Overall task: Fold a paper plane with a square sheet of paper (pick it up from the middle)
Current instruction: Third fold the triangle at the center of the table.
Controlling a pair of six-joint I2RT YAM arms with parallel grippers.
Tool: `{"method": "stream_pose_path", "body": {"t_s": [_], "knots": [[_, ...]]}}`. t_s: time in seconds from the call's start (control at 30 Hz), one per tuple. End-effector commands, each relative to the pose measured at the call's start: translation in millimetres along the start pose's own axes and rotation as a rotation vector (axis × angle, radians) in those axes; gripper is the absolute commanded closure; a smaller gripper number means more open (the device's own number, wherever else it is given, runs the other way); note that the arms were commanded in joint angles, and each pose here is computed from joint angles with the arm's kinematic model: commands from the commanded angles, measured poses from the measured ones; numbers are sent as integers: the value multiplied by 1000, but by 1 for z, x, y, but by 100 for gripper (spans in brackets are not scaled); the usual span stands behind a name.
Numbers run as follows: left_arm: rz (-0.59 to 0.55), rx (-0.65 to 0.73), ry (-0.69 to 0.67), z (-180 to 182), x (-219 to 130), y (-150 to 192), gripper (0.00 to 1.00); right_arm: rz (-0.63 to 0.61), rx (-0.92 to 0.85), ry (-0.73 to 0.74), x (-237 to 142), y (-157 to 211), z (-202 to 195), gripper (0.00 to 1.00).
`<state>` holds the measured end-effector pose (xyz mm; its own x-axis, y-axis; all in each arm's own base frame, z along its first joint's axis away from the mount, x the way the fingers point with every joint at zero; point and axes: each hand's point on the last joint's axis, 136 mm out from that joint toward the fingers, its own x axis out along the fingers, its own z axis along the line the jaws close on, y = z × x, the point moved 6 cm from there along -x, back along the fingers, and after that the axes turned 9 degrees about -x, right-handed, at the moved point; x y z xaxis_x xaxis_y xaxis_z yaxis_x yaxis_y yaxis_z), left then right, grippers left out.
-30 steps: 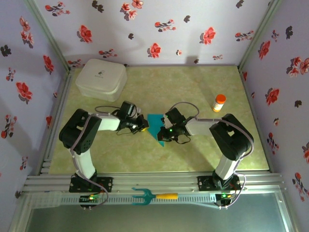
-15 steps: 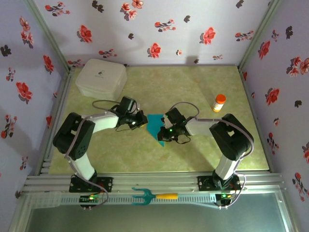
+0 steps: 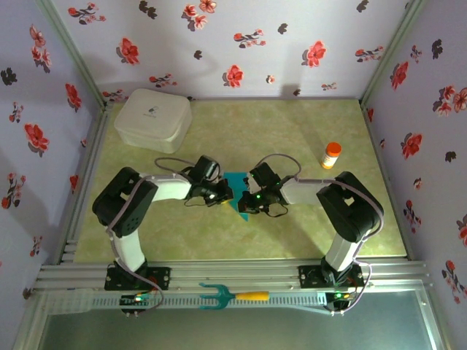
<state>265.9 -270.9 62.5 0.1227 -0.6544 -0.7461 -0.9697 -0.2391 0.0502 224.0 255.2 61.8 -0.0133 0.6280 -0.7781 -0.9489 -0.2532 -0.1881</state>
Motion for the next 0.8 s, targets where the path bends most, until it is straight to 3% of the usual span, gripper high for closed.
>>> {"method": "stream_pose_path", "body": {"t_s": [0.0,0.2,0.5,0.77], "knots": [[-30,-11,2,9,-3,-5,100,87,86,157,4,27,-33,100],[-20,-58,-22,33,4,-8,100,36,56,76,-7,8,-10,100],[-8,-57,-34,35,5,-8,100,18,21,-22,1,-17,10,100],[-3,-54,-38,33,6,-9,100,93,43,79,10,2,-13,98]]}}
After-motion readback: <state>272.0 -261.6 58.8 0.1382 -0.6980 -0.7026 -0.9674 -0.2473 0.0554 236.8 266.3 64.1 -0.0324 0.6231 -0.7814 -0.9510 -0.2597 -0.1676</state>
